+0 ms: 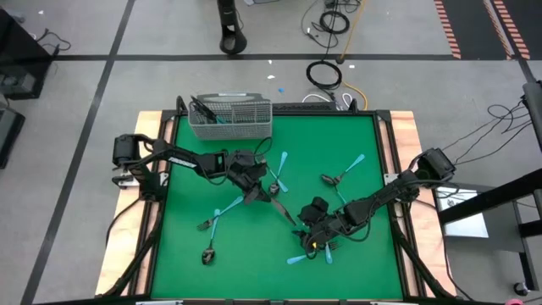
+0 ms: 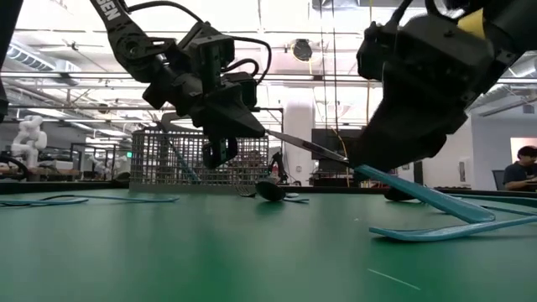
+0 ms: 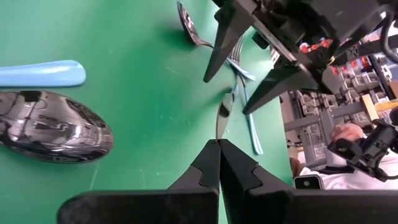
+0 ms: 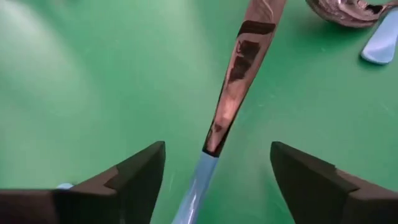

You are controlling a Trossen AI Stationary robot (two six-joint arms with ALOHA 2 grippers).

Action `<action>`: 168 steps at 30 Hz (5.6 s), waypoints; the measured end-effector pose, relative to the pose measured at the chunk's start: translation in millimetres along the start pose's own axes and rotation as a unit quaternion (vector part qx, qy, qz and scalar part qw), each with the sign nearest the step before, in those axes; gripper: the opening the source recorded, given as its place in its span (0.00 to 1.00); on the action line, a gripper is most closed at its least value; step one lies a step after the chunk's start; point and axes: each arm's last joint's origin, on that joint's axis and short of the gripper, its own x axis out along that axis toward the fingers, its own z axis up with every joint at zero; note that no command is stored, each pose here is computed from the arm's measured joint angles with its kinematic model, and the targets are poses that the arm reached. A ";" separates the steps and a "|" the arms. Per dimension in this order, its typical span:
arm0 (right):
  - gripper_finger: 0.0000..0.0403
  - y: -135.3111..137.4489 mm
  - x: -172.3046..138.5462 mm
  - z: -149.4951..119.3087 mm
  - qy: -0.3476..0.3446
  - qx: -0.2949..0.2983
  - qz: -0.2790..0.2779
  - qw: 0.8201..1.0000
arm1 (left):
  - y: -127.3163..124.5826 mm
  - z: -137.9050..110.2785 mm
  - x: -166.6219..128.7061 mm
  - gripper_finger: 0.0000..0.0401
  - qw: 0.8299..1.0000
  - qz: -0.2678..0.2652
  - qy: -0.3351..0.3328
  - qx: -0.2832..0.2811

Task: Sort silverware
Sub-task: Put the table knife into the silverware rack

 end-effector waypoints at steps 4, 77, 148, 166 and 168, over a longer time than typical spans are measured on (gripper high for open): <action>0.51 -0.4 5.7 -3.9 0.003 -0.006 -0.004 1.000 | 0.0 0.0 0.0 0.00 1.000 0.000 0.000 0.000; 0.00 -39.6 -28.7 75.6 -0.290 -0.068 0.128 0.946 | -67.0 3.7 40.3 0.37 0.884 -0.052 -0.361 0.293; 0.41 -37.3 -55.7 38.1 -0.187 -0.109 -0.053 0.975 | 3.7 18.3 -220.5 0.02 0.735 0.520 -0.434 0.014; 0.41 -37.2 -55.7 38.2 -0.190 -0.084 -0.048 0.977 | 15.3 14.6 -209.5 0.03 0.733 0.524 -0.433 -0.037; 0.41 -37.2 -55.7 38.2 -0.190 -0.079 -0.047 0.978 | 15.3 14.6 -207.9 0.03 0.735 0.522 -0.430 -0.036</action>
